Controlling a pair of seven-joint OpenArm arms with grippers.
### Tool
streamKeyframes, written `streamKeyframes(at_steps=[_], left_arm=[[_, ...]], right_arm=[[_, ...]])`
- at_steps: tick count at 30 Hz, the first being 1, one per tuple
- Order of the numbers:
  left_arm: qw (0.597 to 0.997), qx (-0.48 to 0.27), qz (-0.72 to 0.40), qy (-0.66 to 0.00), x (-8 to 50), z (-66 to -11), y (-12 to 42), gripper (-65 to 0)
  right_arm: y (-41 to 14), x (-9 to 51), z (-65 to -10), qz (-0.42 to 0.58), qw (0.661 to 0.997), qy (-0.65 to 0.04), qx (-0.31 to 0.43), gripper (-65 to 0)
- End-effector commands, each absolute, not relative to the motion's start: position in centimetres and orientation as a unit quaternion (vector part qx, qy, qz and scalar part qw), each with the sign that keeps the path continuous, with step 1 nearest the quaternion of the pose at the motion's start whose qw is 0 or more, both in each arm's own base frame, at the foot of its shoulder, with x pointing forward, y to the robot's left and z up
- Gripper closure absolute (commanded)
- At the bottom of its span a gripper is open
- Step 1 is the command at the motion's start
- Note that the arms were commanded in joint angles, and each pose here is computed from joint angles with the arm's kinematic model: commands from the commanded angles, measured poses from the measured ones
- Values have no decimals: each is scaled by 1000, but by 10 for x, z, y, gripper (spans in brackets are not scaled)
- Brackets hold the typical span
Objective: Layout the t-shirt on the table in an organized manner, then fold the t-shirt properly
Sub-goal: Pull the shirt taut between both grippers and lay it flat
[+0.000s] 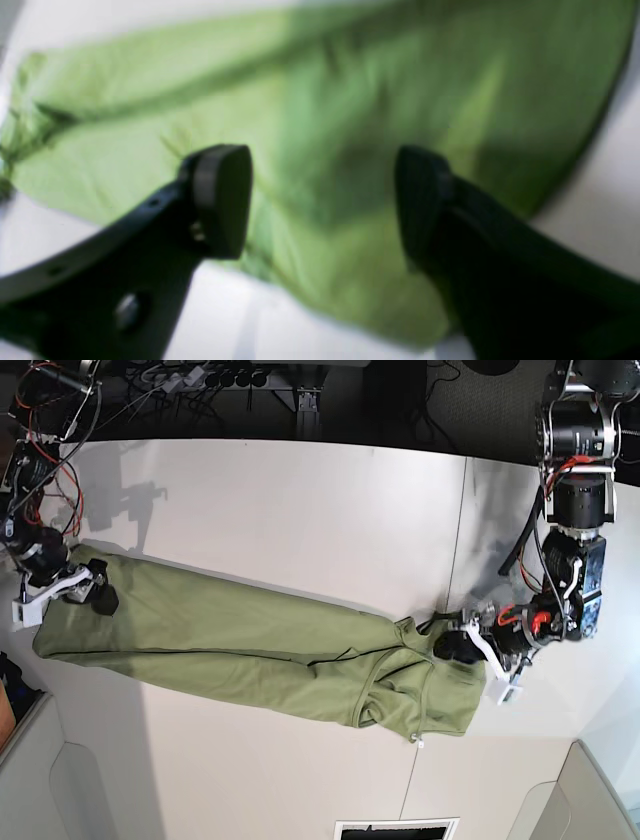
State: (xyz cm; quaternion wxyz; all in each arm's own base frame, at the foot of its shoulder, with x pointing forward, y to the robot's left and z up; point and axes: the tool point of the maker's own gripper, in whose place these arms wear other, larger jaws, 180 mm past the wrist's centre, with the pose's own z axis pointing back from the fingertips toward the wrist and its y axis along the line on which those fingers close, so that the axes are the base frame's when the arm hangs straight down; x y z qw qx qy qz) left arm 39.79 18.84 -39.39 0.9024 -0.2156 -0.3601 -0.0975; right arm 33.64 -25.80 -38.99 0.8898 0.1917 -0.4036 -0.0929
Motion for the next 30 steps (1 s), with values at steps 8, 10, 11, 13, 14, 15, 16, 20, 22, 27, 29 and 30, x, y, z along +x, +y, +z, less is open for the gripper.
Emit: streamKeyframes(at_steps=[8, 10, 11, 13, 14, 15, 16, 20, 22, 27, 29, 30], left_arm=[[885, -202, -97, -409, 404, -385, 196, 0], [892, -194, -104, -396, 400, -390, 198, 0], [896, -193, -106, -384, 397, -394, 198, 0], [903, -195, -107, -369, 391, -400, 197, 0], [903, -198, -104, -366, 387, -402, 197, 0], [903, -201, -104, -364, 384, -405, 195, 0], [904, -205, -106, -360, 381, -407, 194, 0], [913, -212, -111, -332, 357, -425, 192, 0], [913, -219, -111, -326, 344, -429, 192, 0], [904, -220, -158, -330, 308, -417, 189, 0], [902, -213, -183, -328, 289, -412, 189, 0], [902, -207, -195, -325, 279, -409, 189, 0]], right_arm=[[-261, 342, -381, -95, 871, -448, 178, 0], [-259, 340, -384, -94, 875, -440, 180, 0], [-259, 339, -385, -93, 877, -435, 180, 0], [-257, 336, -389, -90, 883, -423, 182, 0], [-257, 334, -390, -90, 885, -418, 182, 0], [-256, 332, -392, -89, 888, -413, 182, 0], [-256, 330, -394, -88, 891, -407, 182, 0], [-256, 310, -410, -90, 902, -382, 181, 0], [-255, 297, -419, -92, 908, -367, 181, 0], [-244, 267, -428, -105, 903, -355, 219, 0], [-240, 252, -429, -103, 905, -346, 225, 0], [-239, 244, -428, -100, 907, -343, 225, 0]])
